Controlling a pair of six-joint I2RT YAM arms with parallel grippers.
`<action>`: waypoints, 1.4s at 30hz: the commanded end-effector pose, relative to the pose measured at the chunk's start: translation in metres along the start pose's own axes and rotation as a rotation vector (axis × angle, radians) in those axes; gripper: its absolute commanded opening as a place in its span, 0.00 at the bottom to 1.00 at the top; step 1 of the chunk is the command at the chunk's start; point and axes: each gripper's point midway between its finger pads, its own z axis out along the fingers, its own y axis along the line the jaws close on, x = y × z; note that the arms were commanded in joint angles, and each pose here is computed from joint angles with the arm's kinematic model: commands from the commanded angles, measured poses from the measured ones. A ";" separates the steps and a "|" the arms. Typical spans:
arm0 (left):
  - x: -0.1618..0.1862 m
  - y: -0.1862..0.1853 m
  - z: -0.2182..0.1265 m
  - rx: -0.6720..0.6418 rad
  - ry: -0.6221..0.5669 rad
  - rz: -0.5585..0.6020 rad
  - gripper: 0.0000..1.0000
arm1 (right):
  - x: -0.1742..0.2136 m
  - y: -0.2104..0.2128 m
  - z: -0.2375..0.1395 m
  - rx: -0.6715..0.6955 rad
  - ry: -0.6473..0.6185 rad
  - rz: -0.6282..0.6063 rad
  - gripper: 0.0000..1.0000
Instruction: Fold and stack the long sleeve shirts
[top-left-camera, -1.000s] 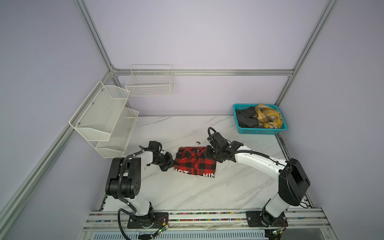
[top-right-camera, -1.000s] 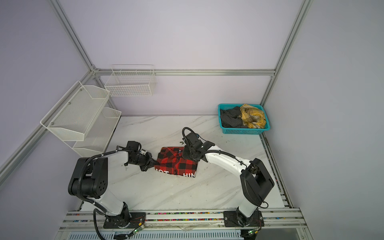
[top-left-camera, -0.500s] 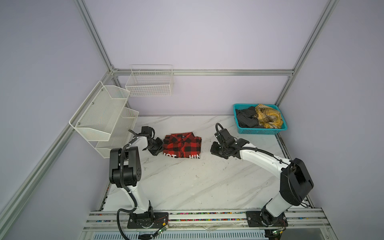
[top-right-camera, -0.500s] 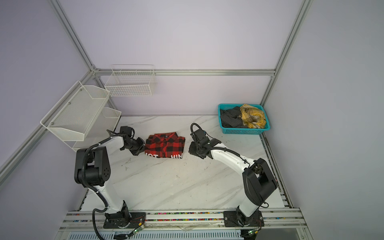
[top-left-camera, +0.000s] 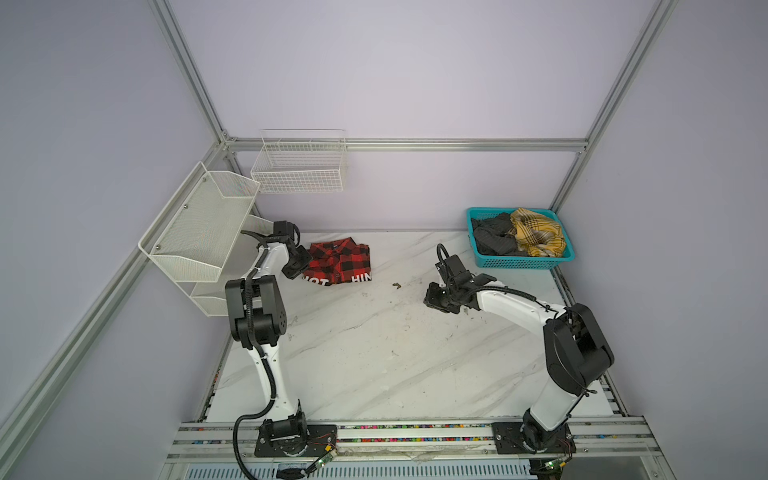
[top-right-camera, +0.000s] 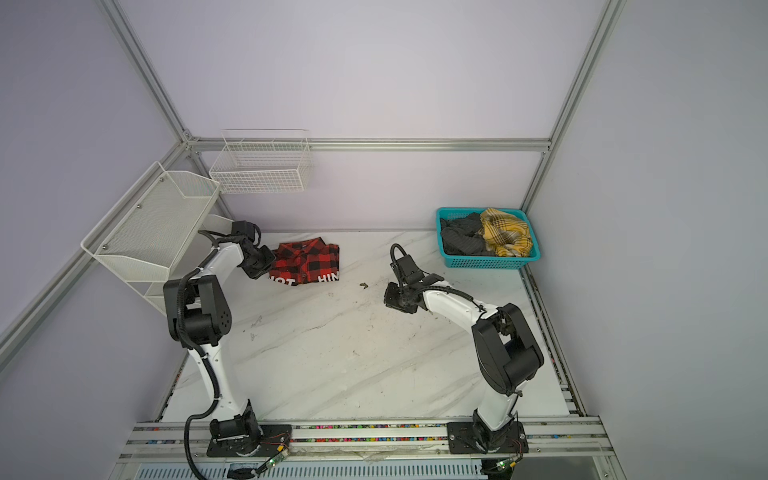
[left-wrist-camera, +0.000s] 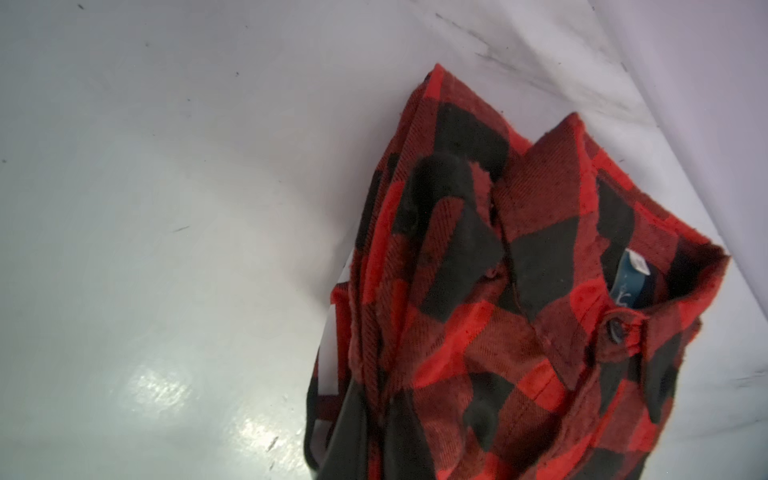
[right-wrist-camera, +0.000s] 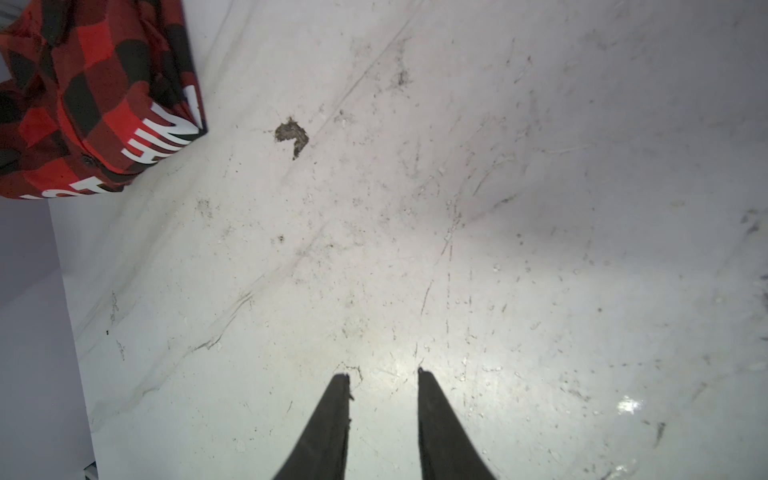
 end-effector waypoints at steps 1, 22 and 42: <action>-0.072 0.023 -0.042 -0.079 -0.210 -0.018 0.00 | -0.004 -0.002 -0.001 -0.021 -0.002 -0.008 0.31; -0.045 0.001 -0.106 -0.141 -0.371 0.113 0.73 | -0.006 -0.006 -0.030 -0.028 -0.027 0.029 0.31; 0.035 -0.187 -0.007 0.258 -0.141 0.320 0.26 | 0.003 -0.019 -0.044 -0.004 -0.040 0.065 0.31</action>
